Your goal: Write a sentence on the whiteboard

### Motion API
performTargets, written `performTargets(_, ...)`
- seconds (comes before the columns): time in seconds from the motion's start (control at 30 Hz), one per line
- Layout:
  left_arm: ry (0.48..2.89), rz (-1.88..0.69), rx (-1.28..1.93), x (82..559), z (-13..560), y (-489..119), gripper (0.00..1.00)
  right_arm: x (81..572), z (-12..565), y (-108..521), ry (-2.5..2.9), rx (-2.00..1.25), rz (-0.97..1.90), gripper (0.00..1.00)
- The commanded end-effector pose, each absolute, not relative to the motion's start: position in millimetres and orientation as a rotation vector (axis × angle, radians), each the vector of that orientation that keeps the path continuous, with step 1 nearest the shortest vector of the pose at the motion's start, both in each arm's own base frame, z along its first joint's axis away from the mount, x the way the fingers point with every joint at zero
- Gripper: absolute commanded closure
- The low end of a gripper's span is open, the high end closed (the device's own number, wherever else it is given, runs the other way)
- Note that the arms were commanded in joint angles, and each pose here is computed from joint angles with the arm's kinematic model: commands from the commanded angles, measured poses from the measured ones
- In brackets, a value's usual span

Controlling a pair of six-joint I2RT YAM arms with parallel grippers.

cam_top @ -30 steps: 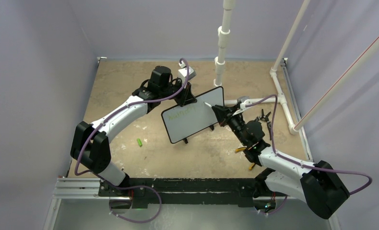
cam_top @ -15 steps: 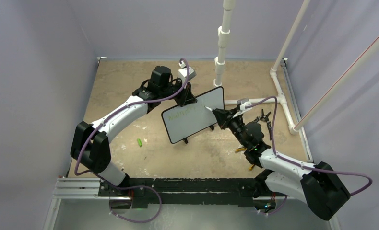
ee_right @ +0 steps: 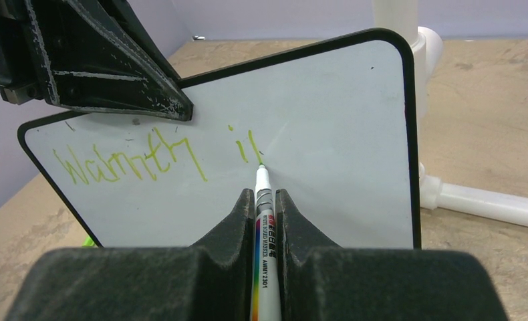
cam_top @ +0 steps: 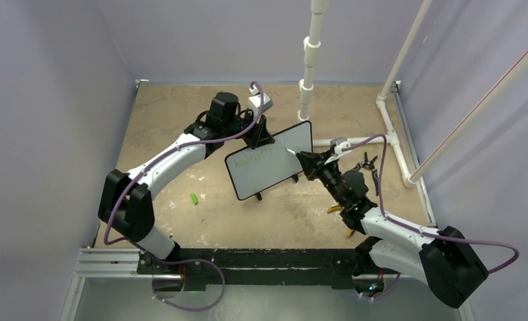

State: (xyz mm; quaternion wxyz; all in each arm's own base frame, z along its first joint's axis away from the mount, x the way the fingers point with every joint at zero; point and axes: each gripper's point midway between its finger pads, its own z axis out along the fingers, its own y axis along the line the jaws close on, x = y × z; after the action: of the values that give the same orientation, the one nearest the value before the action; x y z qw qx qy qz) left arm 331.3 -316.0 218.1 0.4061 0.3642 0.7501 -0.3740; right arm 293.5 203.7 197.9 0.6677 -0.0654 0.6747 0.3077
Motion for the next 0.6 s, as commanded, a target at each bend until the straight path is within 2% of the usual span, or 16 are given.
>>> performTargets(0.0,1.855,-0.964,0.949,329.0,219.4,-322.8,1.00,298.6,240.5,204.1,1.401,-0.128,0.710,1.00)
performTargets(0.57,1.858,-0.959,0.949,329.0,217.8,-321.9,1.00,306.2,242.6,196.0,1.395,-0.082,0.664,1.00)
